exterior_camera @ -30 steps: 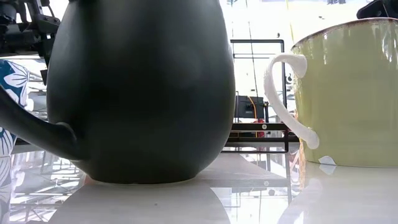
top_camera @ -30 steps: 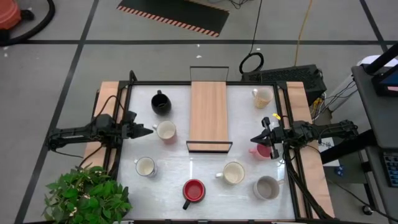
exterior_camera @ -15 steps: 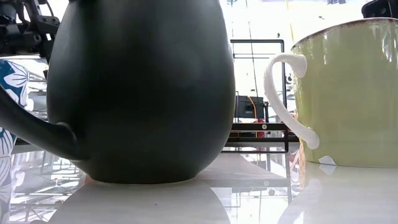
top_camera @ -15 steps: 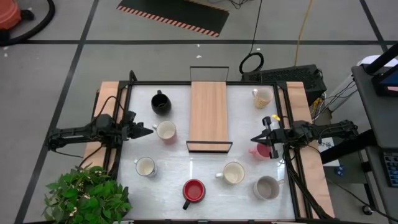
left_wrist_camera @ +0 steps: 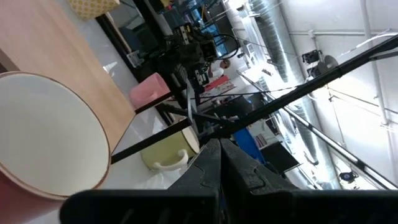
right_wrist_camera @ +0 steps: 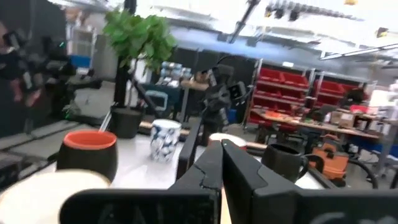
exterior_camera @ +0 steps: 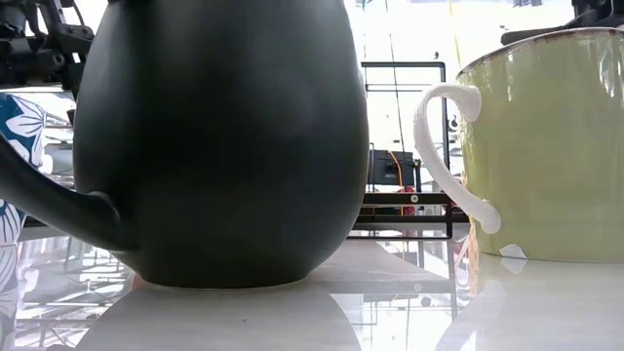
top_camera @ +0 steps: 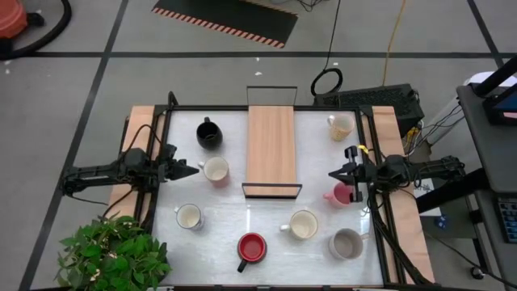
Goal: Place coffee mugs
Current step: Put the yellow pattern mug on the shelf
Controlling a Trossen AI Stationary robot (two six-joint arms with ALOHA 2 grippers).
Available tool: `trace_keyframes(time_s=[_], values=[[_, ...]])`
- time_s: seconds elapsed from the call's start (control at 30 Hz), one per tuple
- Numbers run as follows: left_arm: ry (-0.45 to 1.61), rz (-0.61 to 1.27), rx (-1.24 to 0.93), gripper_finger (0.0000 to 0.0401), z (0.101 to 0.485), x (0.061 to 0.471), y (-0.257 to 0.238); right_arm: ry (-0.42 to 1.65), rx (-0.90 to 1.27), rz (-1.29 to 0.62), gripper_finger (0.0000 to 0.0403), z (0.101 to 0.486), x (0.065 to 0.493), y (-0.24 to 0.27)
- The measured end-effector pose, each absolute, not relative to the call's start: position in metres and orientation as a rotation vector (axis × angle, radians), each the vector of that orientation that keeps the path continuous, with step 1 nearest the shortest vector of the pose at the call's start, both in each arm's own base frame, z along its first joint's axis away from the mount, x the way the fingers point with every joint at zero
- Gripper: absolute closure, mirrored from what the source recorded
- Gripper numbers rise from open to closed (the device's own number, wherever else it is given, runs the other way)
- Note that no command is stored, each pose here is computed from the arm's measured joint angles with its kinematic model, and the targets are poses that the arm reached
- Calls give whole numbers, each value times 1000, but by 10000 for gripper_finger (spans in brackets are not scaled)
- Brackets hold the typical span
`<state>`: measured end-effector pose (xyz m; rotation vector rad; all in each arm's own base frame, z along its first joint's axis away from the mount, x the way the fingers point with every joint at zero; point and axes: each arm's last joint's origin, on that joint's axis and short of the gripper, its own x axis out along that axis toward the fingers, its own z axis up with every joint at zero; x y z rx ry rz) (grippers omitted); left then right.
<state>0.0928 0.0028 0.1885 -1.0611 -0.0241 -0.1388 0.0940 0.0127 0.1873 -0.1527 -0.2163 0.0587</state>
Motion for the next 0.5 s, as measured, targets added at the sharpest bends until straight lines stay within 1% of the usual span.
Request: trace_keyframes(time_s=[0.13,0.2,0.3,0.33,0.4,0.5], values=[[-24,-139,-1053,400,188,93,3,-283,-132,51,403,194,92,12],[-24,-139,-1057,400,189,93,3,-328,-4,6,403,198,91,10],[-24,-139,-1057,400,189,93,3,-384,287,-132,403,202,89,5],[-24,-139,-1057,400,188,93,3,-391,349,-155,403,202,89,4],[-24,-139,-1060,400,189,93,3,-378,378,-152,403,201,90,4],[-24,-139,-1061,400,189,93,3,-346,349,-134,403,200,93,5]])
